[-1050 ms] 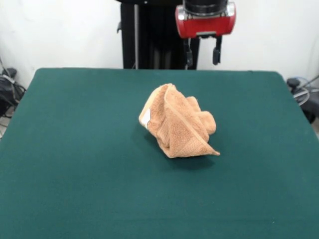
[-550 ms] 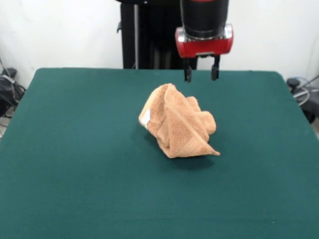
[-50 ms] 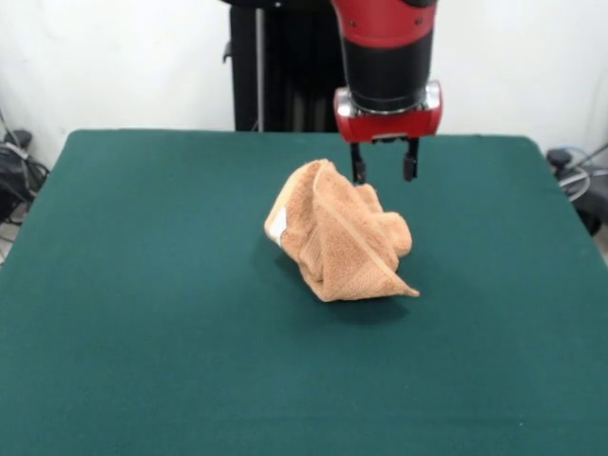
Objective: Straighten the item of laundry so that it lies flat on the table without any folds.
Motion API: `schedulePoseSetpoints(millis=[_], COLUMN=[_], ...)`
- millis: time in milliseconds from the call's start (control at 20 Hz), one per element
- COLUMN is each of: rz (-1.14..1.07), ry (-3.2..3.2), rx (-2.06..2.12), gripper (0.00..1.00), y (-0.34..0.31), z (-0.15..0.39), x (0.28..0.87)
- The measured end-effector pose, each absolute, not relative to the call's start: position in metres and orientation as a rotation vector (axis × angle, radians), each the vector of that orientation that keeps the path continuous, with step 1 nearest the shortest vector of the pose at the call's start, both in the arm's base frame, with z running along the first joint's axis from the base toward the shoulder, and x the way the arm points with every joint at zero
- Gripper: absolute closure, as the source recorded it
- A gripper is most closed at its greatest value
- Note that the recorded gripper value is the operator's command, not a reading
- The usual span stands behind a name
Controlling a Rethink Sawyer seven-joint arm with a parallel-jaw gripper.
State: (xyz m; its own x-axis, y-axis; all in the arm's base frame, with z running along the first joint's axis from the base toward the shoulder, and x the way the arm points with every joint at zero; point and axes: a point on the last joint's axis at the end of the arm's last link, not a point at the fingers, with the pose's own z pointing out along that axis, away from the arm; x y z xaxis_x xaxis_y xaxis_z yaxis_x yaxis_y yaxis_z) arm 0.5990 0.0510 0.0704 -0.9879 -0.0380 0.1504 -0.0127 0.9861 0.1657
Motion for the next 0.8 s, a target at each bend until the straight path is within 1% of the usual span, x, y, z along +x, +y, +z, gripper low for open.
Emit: schedulePoseSetpoints(millis=[800], rz=[-0.208], ry=[-3.114], rx=[0.175], gripper=[0.0], y=[0.062], z=[0.064], x=[0.626])
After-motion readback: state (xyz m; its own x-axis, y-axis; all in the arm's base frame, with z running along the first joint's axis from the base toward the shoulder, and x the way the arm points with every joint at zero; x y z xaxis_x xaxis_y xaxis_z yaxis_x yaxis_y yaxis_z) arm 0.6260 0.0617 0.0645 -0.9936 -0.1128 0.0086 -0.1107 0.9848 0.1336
